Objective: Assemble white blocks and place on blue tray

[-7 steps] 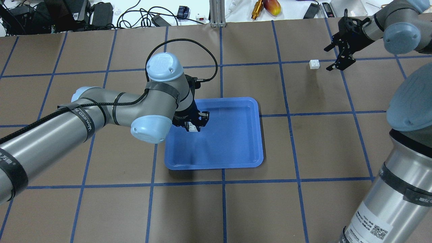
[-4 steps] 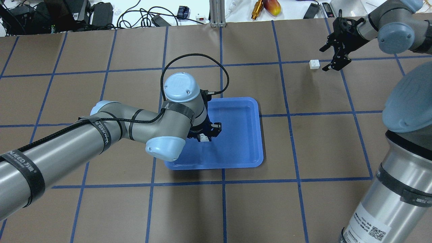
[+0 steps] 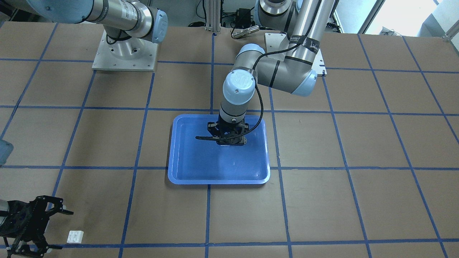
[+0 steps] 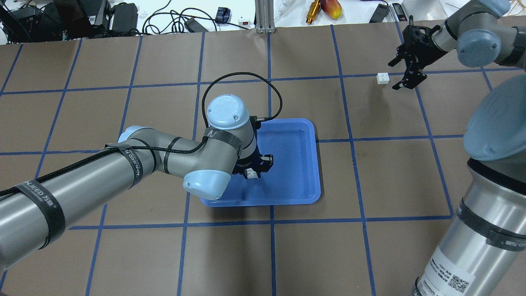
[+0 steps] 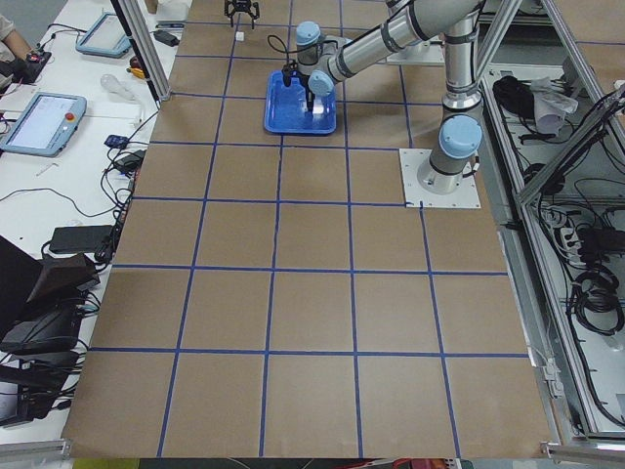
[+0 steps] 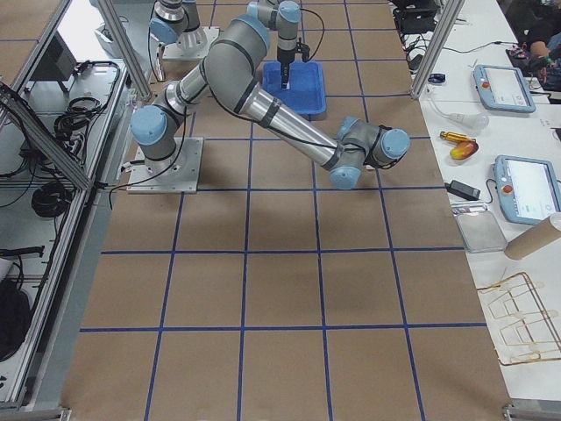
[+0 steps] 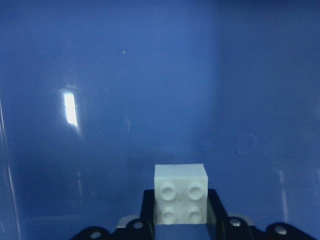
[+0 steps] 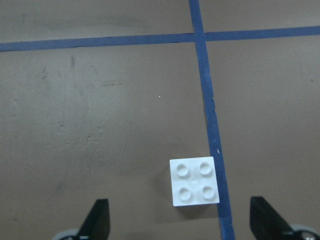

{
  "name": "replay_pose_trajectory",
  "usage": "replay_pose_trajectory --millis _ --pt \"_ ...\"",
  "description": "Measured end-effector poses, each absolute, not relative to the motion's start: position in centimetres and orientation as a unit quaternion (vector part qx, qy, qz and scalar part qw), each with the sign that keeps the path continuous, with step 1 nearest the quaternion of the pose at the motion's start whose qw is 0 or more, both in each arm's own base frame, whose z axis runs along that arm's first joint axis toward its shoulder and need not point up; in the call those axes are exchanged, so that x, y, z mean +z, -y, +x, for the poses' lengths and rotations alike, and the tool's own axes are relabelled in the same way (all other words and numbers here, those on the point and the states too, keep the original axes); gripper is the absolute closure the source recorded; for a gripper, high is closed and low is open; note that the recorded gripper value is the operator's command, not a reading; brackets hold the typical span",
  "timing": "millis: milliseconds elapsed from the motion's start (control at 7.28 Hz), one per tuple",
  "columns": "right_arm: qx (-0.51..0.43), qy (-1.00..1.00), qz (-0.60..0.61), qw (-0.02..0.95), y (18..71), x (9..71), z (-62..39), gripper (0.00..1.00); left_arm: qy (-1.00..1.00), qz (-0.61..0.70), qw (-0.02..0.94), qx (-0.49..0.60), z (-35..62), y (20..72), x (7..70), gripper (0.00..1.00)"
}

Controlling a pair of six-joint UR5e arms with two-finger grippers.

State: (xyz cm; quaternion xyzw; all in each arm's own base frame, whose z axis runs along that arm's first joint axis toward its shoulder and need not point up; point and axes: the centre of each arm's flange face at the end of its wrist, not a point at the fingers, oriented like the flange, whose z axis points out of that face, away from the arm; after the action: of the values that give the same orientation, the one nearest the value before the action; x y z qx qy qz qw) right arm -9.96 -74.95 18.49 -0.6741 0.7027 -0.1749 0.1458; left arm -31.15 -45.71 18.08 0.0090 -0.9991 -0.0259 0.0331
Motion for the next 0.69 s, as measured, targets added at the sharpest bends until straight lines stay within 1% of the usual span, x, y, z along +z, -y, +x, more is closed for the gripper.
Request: replay_pose_trajectory --millis 275,687 --pt "-0.171 -0.703 -0.673 0.154 75.0 17.1 -10.0 0.02 0.999 0.012 0.033 -0.025 -31.2 45.8 18.1 1.0" --pt "-0.169 -0.704 -0.671 0.158 75.0 16.6 -10.0 0.12 0.999 0.012 0.029 -0.028 -31.2 46.1 17.7 1.0"
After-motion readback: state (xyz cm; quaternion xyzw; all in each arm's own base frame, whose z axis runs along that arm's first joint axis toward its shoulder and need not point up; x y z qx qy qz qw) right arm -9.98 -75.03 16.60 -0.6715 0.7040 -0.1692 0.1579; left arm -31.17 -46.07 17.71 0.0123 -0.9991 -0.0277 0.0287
